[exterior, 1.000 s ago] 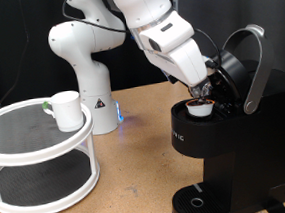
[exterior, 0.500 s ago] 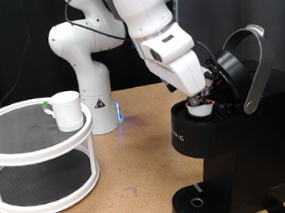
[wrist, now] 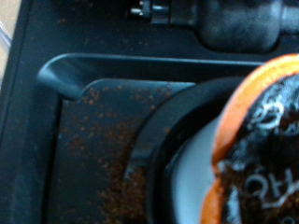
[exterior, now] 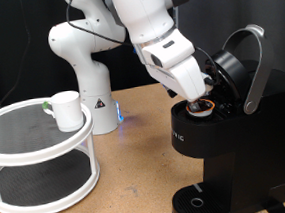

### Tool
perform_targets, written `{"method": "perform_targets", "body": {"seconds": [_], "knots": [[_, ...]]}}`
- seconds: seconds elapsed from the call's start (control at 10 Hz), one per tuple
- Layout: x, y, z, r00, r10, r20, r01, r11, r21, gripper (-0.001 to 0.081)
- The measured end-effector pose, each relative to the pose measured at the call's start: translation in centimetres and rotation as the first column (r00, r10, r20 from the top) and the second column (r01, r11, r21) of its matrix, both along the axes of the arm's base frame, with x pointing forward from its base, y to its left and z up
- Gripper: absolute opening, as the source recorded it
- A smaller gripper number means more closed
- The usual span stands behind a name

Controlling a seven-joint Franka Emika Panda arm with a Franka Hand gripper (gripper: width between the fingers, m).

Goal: Make a cup of coffee with the keurig machine

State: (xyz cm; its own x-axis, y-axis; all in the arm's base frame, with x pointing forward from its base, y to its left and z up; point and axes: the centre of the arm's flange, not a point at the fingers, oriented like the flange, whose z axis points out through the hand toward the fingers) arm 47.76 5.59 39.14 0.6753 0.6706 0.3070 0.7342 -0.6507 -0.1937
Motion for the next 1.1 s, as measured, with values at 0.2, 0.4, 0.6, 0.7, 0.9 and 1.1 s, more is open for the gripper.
{"method": "perform_targets", "body": {"seconds": [0.2, 0.4, 0.6, 0.7, 0.9, 1.1], "knots": [[0.0, 0.01, -0.02, 1.0, 0.0, 0.0, 0.0, 1.0, 0.0, 0.0805], [-0.03, 0.12, -0.15, 1.0, 0.007, -0.002, -0.007, 1.0, -0.012, 0.0805], [-0.09, 0.43, -0.27, 1.0, 0.006, -0.001, -0.006, 0.999, -0.033, 0.0805], [-0.1, 0.49, -0.28, 1.0, 0.006, 0.002, -0.006, 0.999, -0.037, 0.0805], [-0.13, 0.52, -0.29, 1.0, 0.008, 0.004, -0.008, 0.999, -0.04, 0.0805], [-0.14, 0.53, -0.29, 1.0, 0.008, 0.004, -0.008, 0.999, -0.04, 0.0805]]}}
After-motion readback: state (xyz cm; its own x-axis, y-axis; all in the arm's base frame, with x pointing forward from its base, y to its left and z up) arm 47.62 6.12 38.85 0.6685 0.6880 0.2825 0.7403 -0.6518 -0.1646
